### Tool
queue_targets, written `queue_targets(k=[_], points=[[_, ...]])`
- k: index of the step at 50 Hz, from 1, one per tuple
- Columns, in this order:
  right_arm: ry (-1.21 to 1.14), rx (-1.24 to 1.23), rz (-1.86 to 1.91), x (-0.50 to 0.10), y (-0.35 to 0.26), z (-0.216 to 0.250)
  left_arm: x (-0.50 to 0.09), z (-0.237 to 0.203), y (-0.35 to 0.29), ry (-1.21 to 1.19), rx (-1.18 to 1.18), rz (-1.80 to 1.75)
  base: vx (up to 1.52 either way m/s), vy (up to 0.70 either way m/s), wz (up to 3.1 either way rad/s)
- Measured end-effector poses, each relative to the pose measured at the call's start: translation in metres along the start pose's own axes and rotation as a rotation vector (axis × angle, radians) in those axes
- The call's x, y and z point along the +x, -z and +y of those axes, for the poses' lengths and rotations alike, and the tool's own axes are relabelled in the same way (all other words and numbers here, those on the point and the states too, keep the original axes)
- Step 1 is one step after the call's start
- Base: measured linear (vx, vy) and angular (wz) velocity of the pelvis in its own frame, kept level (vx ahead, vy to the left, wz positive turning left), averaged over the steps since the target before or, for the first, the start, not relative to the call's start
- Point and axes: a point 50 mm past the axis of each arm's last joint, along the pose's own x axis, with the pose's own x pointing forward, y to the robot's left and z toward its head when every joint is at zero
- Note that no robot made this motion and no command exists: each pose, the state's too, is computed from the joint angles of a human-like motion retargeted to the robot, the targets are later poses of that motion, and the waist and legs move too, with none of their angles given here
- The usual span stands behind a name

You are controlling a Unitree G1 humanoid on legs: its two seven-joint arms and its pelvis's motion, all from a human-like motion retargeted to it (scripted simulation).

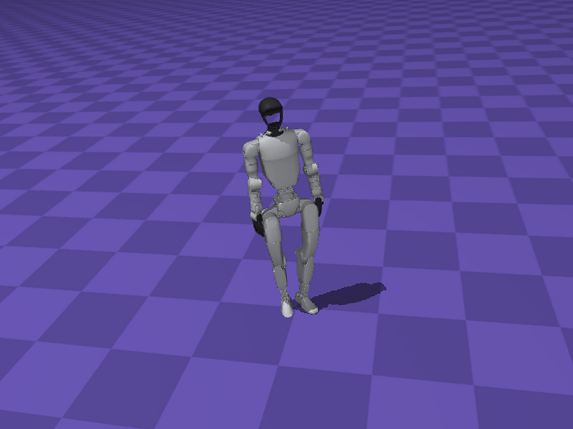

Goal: In place motions

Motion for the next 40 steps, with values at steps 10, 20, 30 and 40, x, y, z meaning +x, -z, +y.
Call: queue_targets(k=[10, 20, 30, 40], points=[[-0.007, 0.031, 0.017, 0.001, 0.009, 0.0, -0.001, 0.003, -0.006, -0.013, 0.032, -0.015, -0.12, -0.05, 0.98], [0.003, 0.002, -0.006, -0.001, 0.001, -0.003, -0.001, 0.006, 0.01, -0.029, 0.011, 0.045, -0.07, -0.06, 0.63], [0.028, -0.032, -0.128, -0.008, -0.033, -0.01, 0.001, 0.002, 0.023, -0.018, -0.016, 0.083, -0.03, 0.0, 0.32], [0.01, -0.063, -0.159, -0.008, -0.04, -0.005, 0.0, 0.005, 0.015, -0.037, 0.011, 0.065, 0.02, 0.03, -0.45]])
